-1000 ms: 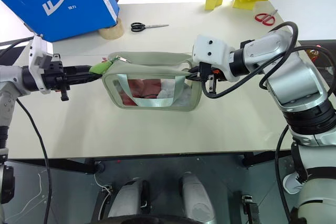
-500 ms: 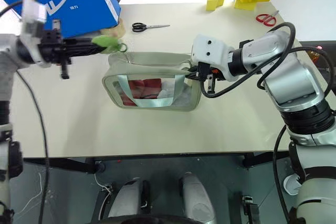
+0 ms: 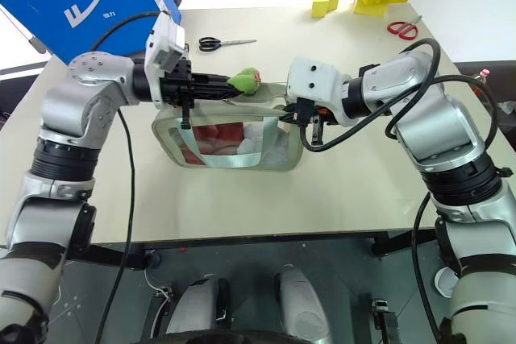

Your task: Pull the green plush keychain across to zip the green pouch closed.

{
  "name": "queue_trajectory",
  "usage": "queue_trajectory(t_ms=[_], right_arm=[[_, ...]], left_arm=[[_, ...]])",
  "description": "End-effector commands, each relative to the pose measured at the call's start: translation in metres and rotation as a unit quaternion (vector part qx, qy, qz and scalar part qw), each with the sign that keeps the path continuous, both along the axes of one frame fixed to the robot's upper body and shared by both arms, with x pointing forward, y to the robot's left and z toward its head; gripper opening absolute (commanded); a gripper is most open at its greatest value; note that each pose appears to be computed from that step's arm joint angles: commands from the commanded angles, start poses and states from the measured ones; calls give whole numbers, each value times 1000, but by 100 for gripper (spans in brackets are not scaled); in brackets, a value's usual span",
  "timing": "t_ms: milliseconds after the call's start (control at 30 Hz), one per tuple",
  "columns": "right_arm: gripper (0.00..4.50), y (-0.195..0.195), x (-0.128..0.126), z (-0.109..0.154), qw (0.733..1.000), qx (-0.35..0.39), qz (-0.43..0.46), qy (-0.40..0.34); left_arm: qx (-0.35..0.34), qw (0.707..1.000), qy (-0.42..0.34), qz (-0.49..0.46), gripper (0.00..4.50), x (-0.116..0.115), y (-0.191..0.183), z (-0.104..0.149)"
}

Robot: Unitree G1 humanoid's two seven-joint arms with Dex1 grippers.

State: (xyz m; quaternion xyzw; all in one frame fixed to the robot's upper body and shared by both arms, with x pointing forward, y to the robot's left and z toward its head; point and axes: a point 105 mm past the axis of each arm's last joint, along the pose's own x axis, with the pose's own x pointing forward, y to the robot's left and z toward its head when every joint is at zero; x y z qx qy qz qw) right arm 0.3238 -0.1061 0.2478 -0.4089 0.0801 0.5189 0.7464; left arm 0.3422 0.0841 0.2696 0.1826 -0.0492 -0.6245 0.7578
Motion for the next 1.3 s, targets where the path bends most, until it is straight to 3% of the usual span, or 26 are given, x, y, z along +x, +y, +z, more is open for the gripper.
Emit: queue_trajectory(t_ms=[33, 333, 433, 667, 833, 933, 1033, 1133, 1300], right_arm=[[0, 9, -4, 5, 1000, 0, 21, -13], [0, 8, -3, 6, 1000, 1, 20, -11], [0, 8, -2, 6, 1000, 2, 19, -11], [0, 8, -2, 5, 1000, 6, 12, -8], [0, 6, -3, 6, 1000, 7, 8, -10], [0, 3, -6, 14, 1000, 15, 11, -13], [0, 2, -7, 17, 1000, 15, 11, -15], [0, 0, -5, 19, 1000, 11, 7, -20], [0, -5, -3, 26, 1000, 9, 4, -24]], left_arm=[[-8, 1000, -26, 1, 3, -6, 10, 12], [15, 1000, -19, -20, 3, -20, 18, 11], [11, 1000, 12, -26, 99, -22, 15, 8], [27, 998, -35, 46, 445, -17, 54, 23], [46, 995, -24, 91, 445, -30, 93, 17], [51, 994, 11, 98, 445, -43, 105, -2], [56, 992, 28, 114, 445, -42, 105, -21], [44, 989, 28, 141, 357, -29, 101, -28], [42, 989, 33, 141, 97, -27, 93, -37]])
